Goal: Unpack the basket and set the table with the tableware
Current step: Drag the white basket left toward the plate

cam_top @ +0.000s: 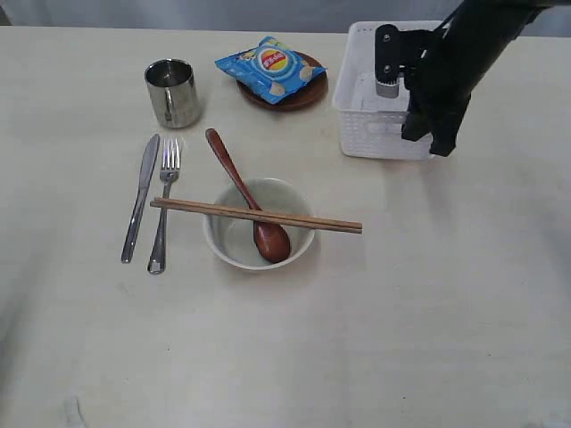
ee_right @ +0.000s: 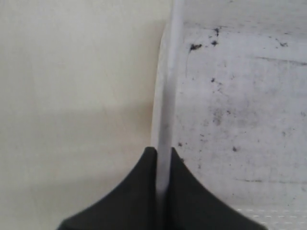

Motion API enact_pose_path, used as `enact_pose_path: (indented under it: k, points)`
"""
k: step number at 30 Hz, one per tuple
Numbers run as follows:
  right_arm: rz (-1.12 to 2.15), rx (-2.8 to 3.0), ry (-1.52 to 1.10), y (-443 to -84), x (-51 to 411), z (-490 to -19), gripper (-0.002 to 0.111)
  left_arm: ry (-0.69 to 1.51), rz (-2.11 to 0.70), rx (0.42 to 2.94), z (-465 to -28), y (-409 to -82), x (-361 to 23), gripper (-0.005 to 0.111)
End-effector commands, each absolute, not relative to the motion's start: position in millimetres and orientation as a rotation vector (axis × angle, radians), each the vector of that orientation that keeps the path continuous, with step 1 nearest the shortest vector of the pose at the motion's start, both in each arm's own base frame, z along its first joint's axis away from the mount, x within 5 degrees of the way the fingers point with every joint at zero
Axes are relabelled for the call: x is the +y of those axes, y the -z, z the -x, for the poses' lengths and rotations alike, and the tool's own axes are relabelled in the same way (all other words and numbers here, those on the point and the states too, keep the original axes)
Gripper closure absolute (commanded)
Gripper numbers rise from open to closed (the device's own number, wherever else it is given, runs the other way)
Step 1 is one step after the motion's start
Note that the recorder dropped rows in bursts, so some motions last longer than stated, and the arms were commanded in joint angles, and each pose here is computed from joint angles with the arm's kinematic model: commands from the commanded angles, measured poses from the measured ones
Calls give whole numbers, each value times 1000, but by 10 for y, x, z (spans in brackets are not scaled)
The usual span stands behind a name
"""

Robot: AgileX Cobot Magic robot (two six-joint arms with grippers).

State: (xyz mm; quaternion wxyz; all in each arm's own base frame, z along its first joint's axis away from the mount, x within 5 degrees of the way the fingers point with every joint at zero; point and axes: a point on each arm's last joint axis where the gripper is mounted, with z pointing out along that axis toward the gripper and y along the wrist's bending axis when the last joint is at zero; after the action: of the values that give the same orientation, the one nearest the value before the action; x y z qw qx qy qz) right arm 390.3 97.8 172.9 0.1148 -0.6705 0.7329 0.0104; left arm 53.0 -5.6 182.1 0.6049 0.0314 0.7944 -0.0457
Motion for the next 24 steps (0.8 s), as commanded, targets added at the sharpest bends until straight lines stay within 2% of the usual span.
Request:
enact_pose_path:
  k: [1,6,24]
  points:
    - [1916,2178,-89,-1677,726,-3951,109,100,-73,1827,-532,-1821,-53,107]
    - [1905,2072,-272,-1694,698,-3941,109,100,-73,1827,-532,-1821,-53,107]
    - [2002,2007,-316,-1677,712,-3899,109,100,-73,1827,-532,-1821,-53,107]
